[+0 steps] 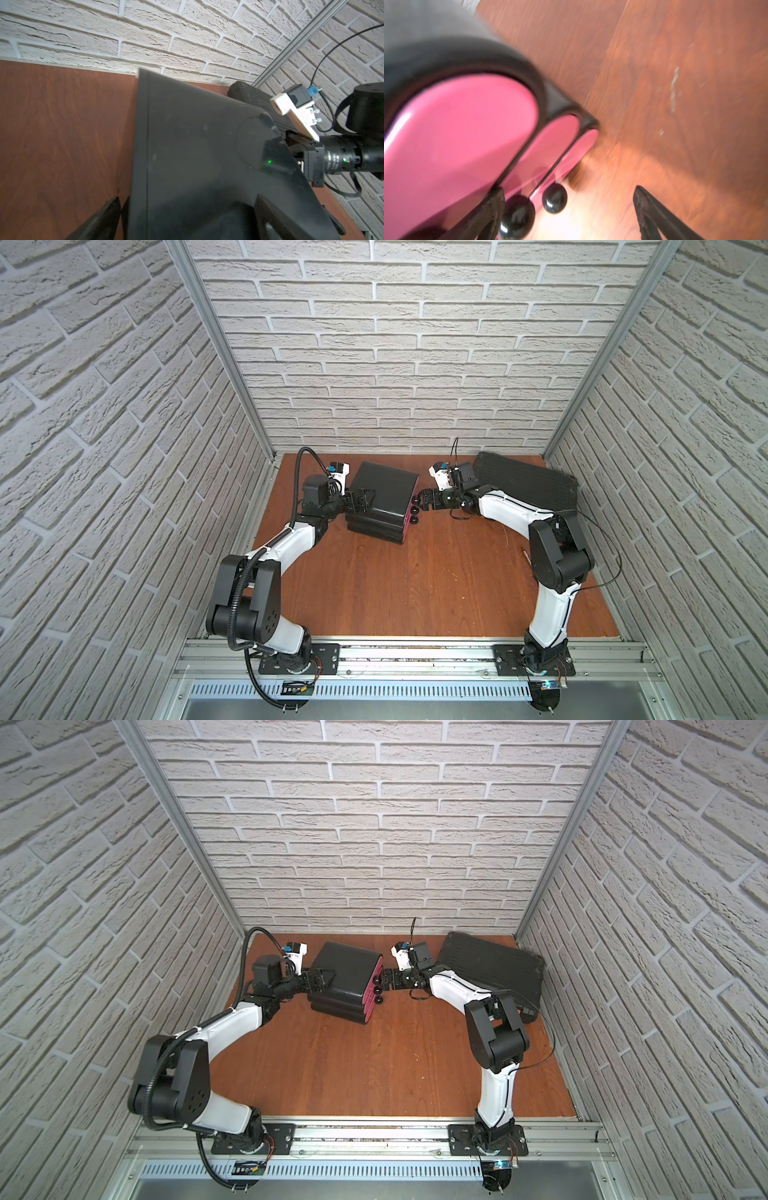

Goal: Take the sponge out of the drawer
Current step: Adjust the storage box at the center of the board, then open the drawer in the storage box.

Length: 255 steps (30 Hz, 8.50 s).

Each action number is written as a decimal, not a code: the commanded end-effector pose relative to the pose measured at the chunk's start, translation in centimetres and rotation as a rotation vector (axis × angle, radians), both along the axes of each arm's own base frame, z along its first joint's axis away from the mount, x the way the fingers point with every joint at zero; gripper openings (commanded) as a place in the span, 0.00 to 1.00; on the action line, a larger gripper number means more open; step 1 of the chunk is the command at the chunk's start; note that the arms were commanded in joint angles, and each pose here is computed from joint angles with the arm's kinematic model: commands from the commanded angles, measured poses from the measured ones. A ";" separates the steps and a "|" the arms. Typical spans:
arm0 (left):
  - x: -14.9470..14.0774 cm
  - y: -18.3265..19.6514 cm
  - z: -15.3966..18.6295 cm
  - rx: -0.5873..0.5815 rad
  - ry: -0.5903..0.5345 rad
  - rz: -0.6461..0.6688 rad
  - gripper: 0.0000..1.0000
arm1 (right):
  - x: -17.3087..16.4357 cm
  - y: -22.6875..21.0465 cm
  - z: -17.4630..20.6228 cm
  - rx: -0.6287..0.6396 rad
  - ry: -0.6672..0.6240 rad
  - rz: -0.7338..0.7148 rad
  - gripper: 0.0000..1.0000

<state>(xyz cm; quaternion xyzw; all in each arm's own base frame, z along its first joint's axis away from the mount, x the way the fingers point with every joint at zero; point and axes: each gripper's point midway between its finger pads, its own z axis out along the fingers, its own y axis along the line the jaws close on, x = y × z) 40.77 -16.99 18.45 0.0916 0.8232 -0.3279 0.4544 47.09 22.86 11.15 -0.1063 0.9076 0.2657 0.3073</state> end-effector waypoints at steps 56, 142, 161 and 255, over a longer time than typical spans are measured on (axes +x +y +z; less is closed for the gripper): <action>-5.7 4.1 3.8 0.111 -0.024 0.152 0.98 | -2.9 0.2 6.6 -0.077 -0.218 -0.029 1.00; 4.4 7.9 9.1 -0.032 -0.151 0.225 0.98 | -6.2 -2.8 14.4 -0.043 -0.275 -0.006 0.98; -1.5 4.3 6.9 -0.080 -0.054 0.152 0.98 | -14.3 -0.9 11.2 0.302 -0.145 0.063 0.98; -5.2 -2.0 3.0 0.141 0.020 0.047 0.98 | -10.6 2.1 7.2 0.551 -0.055 0.121 0.44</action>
